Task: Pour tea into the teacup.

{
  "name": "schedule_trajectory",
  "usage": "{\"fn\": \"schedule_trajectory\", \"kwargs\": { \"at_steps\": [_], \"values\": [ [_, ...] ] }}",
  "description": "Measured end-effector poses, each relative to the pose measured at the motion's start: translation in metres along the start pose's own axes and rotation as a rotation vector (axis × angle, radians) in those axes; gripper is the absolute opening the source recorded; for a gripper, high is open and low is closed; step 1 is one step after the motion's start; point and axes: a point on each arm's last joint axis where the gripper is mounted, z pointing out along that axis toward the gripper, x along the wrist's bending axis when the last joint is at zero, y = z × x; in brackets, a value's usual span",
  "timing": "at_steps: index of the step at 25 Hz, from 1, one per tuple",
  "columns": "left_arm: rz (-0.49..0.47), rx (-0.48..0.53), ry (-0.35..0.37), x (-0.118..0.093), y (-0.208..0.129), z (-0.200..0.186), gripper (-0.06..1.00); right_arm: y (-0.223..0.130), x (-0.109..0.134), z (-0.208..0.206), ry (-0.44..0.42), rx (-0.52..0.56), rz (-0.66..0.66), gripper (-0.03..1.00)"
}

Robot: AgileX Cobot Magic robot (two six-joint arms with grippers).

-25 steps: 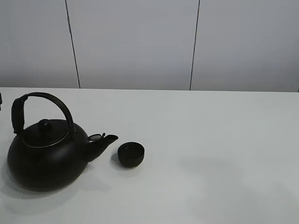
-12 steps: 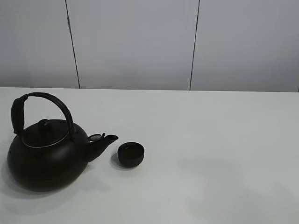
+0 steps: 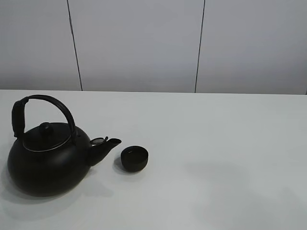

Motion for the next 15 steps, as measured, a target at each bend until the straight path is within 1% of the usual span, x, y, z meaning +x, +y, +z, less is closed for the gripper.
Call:
{"fn": "schedule_trajectory", "kwargs": {
  "at_steps": [2,3,5,7,10,13,15],
  "values": [
    [-0.005,0.025,0.044,0.017,0.001,-0.002,0.34,0.0,0.0,0.0,0.0,0.0,0.0,0.51],
    [-0.002,0.041,0.055,0.022,0.003,-0.004,0.34,0.0,0.0,0.0,0.0,0.0,0.0,0.51],
    [0.014,0.068,0.061,0.026,0.007,-0.016,0.34,0.0,0.0,0.0,0.0,0.0,0.0,0.51],
    [0.036,0.062,0.052,0.023,0.016,-0.037,0.34,0.0,0.0,0.0,0.0,0.0,0.0,0.51],
    [0.056,0.018,0.033,0.016,0.035,-0.088,0.34,0.0,0.0,0.0,0.0,0.0,0.0,0.51],
    [0.087,-0.059,-0.005,0.004,0.05,-0.16,0.34,0.0,0.0,0.0,0.0,0.0,0.0,0.51],
    [0.102,-0.122,-0.041,-0.004,0.051,-0.218,0.34,0.0,0.0,0.0,0.0,0.0,0.0,0.51]
  ]
}}
